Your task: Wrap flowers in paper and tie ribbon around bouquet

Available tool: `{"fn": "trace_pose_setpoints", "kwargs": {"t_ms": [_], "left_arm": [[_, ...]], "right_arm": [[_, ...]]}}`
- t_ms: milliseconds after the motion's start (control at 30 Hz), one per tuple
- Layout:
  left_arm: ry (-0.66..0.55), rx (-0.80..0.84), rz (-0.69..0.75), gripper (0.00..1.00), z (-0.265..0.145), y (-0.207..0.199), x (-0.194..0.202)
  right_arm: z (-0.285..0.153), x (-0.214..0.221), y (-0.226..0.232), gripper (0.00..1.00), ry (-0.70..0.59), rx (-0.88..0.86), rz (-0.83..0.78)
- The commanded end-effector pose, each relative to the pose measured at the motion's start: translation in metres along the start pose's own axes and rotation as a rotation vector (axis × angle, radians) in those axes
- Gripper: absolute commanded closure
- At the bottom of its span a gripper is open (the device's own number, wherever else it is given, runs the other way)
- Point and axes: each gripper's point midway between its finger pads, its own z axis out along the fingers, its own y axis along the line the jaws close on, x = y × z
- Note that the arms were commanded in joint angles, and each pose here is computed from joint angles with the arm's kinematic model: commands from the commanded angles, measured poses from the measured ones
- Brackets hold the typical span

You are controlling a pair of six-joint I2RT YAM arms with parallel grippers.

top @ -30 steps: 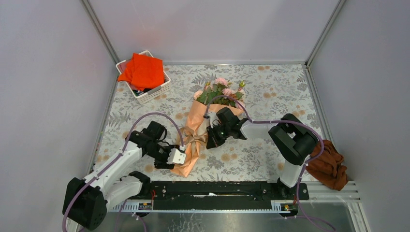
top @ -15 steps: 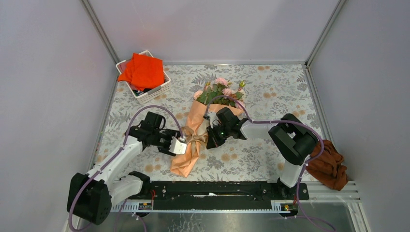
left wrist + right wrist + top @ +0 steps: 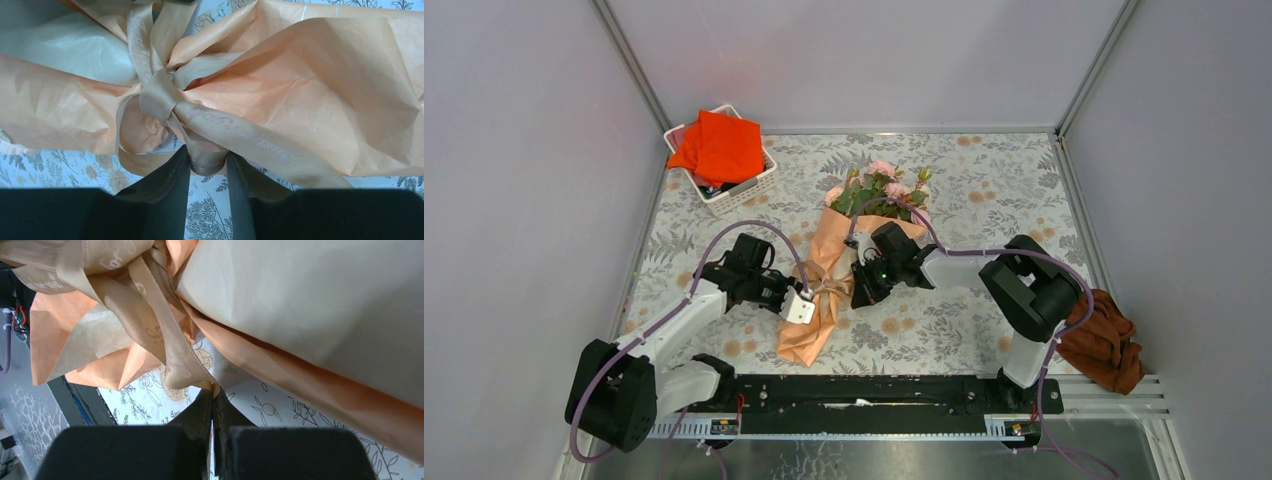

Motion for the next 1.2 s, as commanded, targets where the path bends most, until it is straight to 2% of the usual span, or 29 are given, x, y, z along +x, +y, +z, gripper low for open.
{"fn": "trace_pose_setpoints", "kwargs": {"t_ms": [0, 133, 233, 367, 433, 600, 833, 1167], "left_arm": [[-0.056, -0.029, 0.035, 0.7, 0.003, 0.008, -0.012], [-0.05, -0.052, 0.019, 0.99, 0.001, 0.014, -0.012], [-0.031, -0.16, -0.006, 1.0, -0.003, 0.042, -0.01], [-0.019, -0.476, -0.014, 1.0, -0.021, 0.117, -0.003], [-0.047, -0.549, 0.012, 1.0, -0.022, 0.14, -0.004], [-0.084, -0.6, 0.1, 1.0, -0.006, 0.165, 0.009], [-0.05, -0.592, 0.101, 1.0, 0.013, 0.194, 0.054], [-0.01, -0.526, 0.055, 1.0, 0.042, 0.187, 0.088]], "right_arm": [[-0.002, -0.011, 0.009, 1.0, -0.018, -0.012, -0.035], [-0.003, -0.01, 0.01, 1.0, -0.019, -0.013, -0.032], [-0.004, -0.009, 0.009, 1.0, -0.019, -0.008, -0.024], [0.0, -0.002, 0.007, 1.0, -0.008, 0.013, 0.027], [0.008, 0.003, 0.015, 1.0, -0.01, -0.01, 0.048], [0.024, 0.025, 0.027, 1.0, 0.027, -0.022, 0.108], [0.021, 0.063, 0.02, 1.0, 0.118, -0.002, 0.146], [0.023, 0.093, 0.015, 1.0, 0.246, -0.024, 0.153]]}}
